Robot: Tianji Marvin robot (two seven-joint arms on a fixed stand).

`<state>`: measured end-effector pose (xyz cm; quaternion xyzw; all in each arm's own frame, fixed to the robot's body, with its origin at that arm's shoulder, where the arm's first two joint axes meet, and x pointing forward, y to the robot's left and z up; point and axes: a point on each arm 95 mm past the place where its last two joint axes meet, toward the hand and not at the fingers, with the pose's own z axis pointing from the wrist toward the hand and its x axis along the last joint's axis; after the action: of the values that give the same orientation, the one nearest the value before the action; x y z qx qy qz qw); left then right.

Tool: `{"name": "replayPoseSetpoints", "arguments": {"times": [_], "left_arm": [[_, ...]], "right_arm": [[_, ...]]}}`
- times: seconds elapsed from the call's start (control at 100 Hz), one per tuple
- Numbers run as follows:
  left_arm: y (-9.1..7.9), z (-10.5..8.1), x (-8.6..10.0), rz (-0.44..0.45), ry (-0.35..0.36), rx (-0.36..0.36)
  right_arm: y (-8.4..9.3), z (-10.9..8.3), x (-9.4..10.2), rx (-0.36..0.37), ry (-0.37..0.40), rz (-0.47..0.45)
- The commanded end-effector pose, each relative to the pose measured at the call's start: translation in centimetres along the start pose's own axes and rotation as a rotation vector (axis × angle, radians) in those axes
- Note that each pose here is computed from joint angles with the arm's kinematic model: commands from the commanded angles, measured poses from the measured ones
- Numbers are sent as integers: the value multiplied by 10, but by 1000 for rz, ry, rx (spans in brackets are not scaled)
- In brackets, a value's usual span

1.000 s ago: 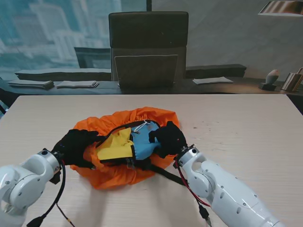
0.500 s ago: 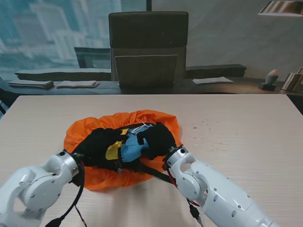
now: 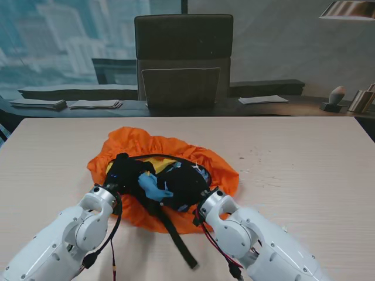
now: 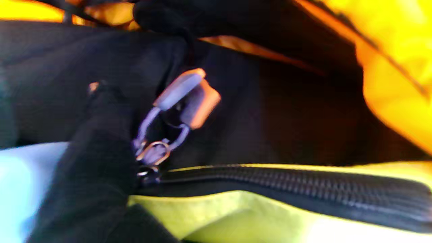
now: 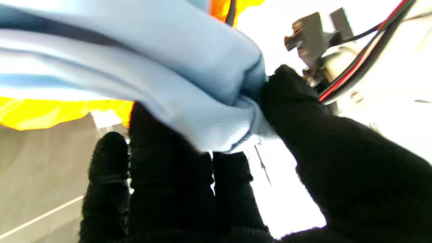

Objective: Fit a rain cover over a backpack

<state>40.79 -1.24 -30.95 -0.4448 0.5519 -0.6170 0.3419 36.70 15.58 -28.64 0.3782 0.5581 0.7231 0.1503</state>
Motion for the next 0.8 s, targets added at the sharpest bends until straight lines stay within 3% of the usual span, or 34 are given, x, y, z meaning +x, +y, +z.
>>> {"name": "replayPoseSetpoints", "arguments": {"times": [0.0,0.09,0.19,0.38,0.56,0.79], "left_arm": [[-3,3,6,-70,-31,-31],[-1,2,3,-183,-73,-3],[-2,1,1,-250,-93,13],[-3,-2,-3,-311,-117,52],[-5,-3,-4,-377,-113,92],[-5,-4,-6,-370,-106,92]], "right_arm": [[2,-11,-3,15,3,-6],[11,-20,-11,-18,-3,6],[26,-25,-25,-159,-16,-51],[44,-35,-81,-289,-72,-217],[43,-41,-130,-199,-82,-360],[24,-34,-151,-13,-104,-425]]}}
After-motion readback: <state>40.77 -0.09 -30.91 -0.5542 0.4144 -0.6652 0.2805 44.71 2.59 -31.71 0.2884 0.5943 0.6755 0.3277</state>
